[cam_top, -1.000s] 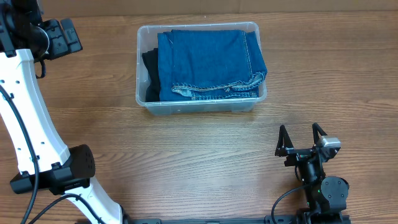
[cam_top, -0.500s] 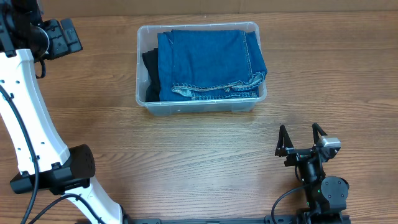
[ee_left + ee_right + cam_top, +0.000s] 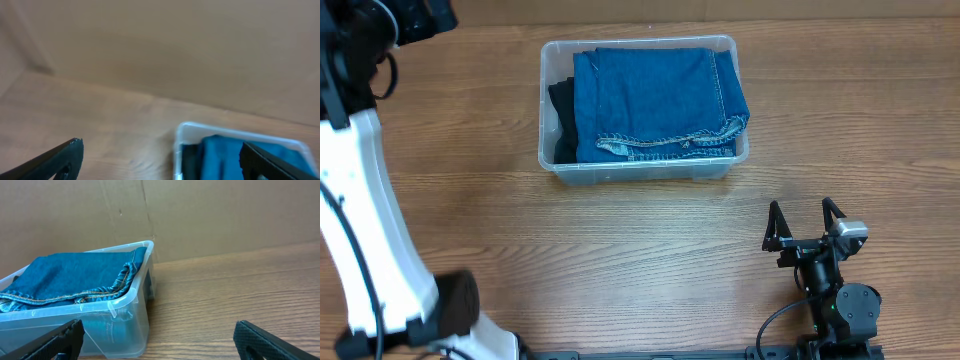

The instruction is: Pack container

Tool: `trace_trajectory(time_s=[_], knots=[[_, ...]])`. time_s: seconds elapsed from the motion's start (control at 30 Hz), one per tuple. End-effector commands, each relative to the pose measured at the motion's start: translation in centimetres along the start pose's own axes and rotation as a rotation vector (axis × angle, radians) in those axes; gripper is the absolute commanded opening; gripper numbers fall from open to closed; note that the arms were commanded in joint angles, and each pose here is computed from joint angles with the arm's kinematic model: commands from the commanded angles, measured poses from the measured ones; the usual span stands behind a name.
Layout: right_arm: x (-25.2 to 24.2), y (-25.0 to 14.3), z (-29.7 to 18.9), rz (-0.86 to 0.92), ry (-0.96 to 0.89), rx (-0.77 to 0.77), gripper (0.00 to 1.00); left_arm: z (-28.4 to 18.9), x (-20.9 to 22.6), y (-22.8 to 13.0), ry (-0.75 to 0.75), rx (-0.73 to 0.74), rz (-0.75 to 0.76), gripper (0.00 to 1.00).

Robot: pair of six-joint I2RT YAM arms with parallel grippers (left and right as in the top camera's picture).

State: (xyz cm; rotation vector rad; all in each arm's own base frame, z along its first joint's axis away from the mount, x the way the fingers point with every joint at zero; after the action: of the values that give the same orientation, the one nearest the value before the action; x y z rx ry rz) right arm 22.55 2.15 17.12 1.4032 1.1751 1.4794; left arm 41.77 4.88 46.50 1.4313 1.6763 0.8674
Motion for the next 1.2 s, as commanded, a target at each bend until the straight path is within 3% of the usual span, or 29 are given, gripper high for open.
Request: trace_trajectory(time_s=[0.0, 0.3, 0.67, 0.93, 1.17], knots=[[-0.3, 0.0, 0.0, -0.004, -0.011, -0.012, 1.0, -4.3, -2.2, 0.7, -0.001, -0.116, 0.04, 1.0], [-0.3, 0.0, 0.0, -0.004, -0.011, -0.012, 1.0, -6.6, -3.1, -4.3, -0.013, -0.19, 0.059, 1.0], [-0.3, 0.0, 0.0, -0.004, -0.011, -0.012, 1.0, -6.2, -1.9, -17.8, -0.051, -0.228, 0.045, 1.0], [-0.3, 0.0, 0.0, -0.004, -0.011, -0.012, 1.0, -4.0, -0.6, -27.0, -0.083, -0.357, -0.063, 1.0], [-0.3, 0.0, 0.0, -0.004, -0.011, -0.012, 1.0, -2.8, 2.2, -31.8, 0.009, -0.46, -0.246, 1.0]])
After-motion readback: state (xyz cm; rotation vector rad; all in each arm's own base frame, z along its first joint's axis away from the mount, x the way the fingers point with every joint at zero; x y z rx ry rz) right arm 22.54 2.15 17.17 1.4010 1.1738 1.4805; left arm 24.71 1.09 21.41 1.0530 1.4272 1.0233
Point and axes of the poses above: each gripper's point midway between its finger pads, its own z axis out along the fingers, its own x axis along the line the jaws close on, y = z × x, the point moved 2 cm from there along -z, back along the fingers, and after that the axes turned 5 degrees about z, right-handed, at the moved point
